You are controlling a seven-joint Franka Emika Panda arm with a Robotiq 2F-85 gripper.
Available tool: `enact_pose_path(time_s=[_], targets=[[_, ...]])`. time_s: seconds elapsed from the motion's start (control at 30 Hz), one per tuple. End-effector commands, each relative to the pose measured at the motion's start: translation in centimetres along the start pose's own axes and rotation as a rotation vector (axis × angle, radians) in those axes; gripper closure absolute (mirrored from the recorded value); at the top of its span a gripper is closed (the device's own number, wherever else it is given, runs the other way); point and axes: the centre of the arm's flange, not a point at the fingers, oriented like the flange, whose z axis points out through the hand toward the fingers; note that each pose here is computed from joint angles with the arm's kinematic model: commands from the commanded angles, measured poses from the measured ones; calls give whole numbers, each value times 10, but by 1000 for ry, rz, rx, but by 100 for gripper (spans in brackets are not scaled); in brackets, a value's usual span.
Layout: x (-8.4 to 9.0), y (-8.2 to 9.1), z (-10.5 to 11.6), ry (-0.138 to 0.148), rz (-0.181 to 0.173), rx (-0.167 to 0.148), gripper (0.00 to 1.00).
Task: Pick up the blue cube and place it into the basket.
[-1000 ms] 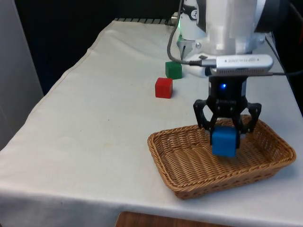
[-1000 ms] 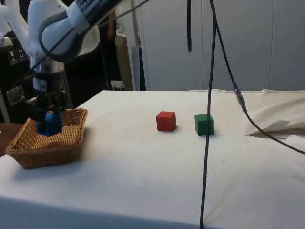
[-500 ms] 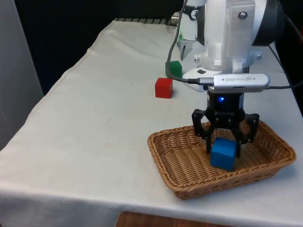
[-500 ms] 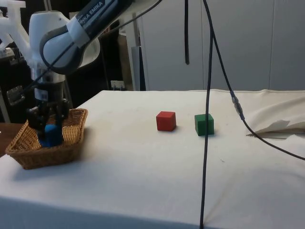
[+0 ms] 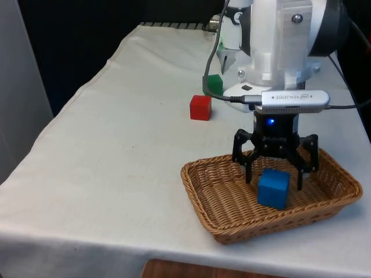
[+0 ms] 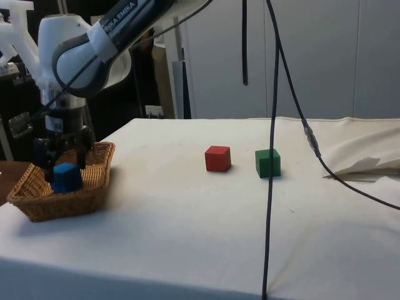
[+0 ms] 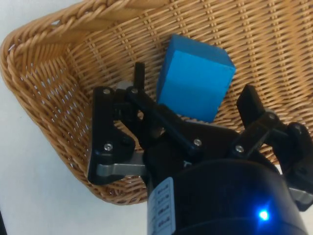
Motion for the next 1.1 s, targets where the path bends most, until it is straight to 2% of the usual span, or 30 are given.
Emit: enact_pose_path(time_s=[0.0,0.23,0.27,0.53,0.57,0.67,0.83,0.87,0.93,1.07], targets=[[1,-2,-4,1,-2,0,0],[9,-11,-33,6,-16,-6,0],[9,-9,-29,6,-14,-4,0],[11,-20,-62,4,-42,-21,0],[12,-19,-59,5,-39,-19,0],[11,-21,-76,2,-55,-29,0],[8,-22,-93,-1,-76,-37,0],[10,-21,-90,-3,-72,-38,0],[6,-22,-102,2,-91,-42,0],[3,-22,-114,3,-110,-46,0]])
